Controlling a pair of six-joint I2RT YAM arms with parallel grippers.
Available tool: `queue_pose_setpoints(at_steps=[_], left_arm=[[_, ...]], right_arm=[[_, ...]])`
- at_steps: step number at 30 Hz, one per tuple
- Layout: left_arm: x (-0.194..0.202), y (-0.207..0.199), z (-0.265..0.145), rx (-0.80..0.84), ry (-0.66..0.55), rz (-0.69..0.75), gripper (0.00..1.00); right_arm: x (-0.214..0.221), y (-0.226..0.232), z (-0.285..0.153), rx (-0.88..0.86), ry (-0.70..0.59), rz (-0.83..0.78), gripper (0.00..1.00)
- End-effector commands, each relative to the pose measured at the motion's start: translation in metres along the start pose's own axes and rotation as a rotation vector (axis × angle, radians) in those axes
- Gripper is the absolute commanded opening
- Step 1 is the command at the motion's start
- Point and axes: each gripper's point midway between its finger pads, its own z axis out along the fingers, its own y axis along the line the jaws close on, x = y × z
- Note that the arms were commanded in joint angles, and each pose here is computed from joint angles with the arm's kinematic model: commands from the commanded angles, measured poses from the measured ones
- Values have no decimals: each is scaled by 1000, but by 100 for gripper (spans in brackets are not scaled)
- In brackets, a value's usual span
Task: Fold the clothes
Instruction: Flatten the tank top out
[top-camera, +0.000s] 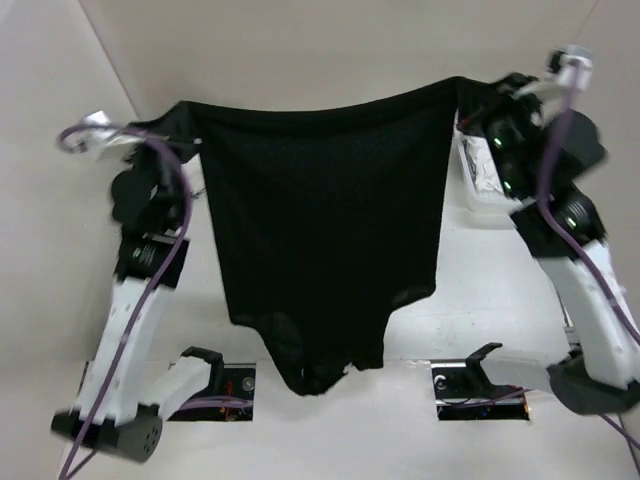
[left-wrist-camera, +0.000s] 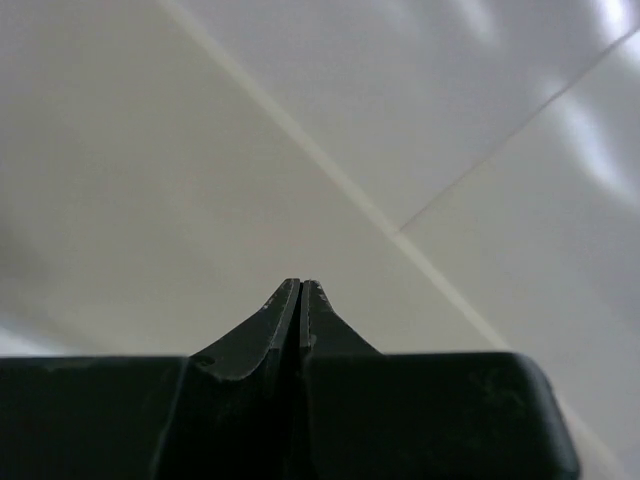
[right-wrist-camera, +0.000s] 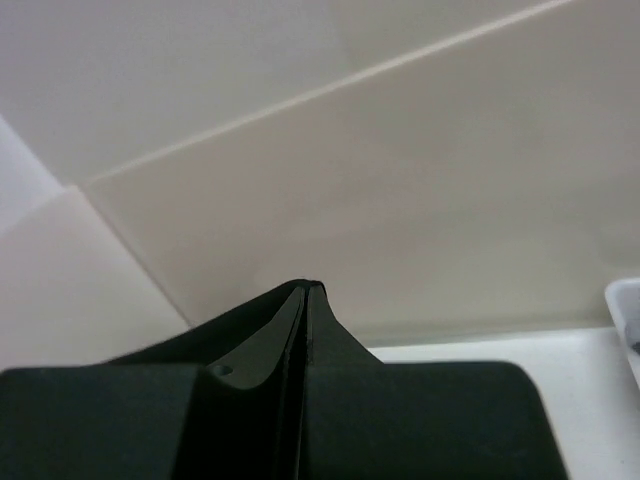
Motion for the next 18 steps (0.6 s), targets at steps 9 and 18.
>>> queue_pose_setpoints(at_steps=[9,18], left_arm=[[86,70,99,-170,107,126,0],[28,17,106,-61,11,132,1]], right_arm=[[101,-57,154,-17,229,78,2],[29,-31,159,-87,129,95,2]])
